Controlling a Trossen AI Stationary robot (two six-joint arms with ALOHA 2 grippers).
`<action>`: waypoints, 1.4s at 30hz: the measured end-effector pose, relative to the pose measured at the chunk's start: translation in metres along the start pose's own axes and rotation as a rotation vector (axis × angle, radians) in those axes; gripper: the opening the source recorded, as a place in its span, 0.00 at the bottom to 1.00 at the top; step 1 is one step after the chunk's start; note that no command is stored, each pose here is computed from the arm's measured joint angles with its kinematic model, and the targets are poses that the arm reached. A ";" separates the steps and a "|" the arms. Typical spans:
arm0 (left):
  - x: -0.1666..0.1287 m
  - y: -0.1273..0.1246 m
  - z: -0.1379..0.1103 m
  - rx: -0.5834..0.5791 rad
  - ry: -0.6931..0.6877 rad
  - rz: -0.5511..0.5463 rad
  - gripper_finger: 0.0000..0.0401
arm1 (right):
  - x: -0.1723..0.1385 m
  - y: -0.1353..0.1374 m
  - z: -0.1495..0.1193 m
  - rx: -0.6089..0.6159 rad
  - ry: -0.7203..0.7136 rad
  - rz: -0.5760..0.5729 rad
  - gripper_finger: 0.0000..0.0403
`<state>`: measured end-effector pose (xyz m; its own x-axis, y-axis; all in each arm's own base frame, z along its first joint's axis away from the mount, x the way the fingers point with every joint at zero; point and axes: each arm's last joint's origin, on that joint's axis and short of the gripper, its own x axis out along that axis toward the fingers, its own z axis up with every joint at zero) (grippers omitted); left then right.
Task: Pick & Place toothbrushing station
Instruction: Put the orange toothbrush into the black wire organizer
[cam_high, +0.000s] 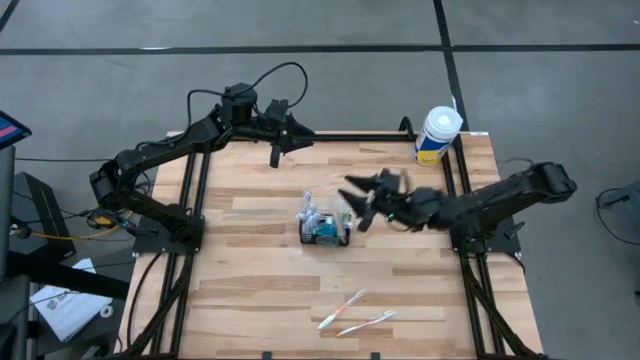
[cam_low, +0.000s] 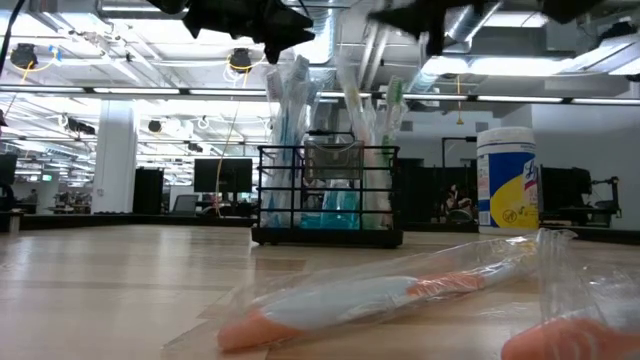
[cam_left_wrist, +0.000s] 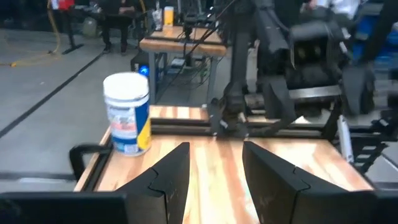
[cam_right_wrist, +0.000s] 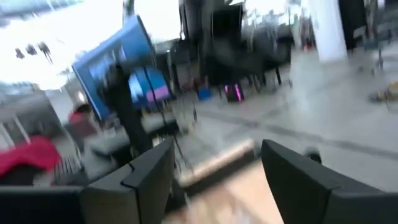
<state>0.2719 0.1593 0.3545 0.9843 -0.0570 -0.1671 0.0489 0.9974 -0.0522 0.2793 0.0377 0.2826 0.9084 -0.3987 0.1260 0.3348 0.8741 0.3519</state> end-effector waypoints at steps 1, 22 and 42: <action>0.001 -0.001 0.001 0.001 -0.011 -0.010 0.35 | -0.002 0.002 0.013 0.002 -0.035 0.008 0.57; 0.013 -0.051 0.022 -0.197 -0.097 -0.232 0.35 | -0.028 0.051 0.134 -0.016 0.104 0.059 0.52; 0.018 -0.144 0.006 -0.333 0.198 -0.279 0.35 | -0.070 0.133 0.027 0.385 0.843 -0.175 0.51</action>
<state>0.2832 0.0150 0.3645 0.8883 -0.3604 -0.2845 0.2180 0.8764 -0.4294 0.2536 0.1738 0.3457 0.7852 -0.0519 -0.6171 0.5147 0.6088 0.6037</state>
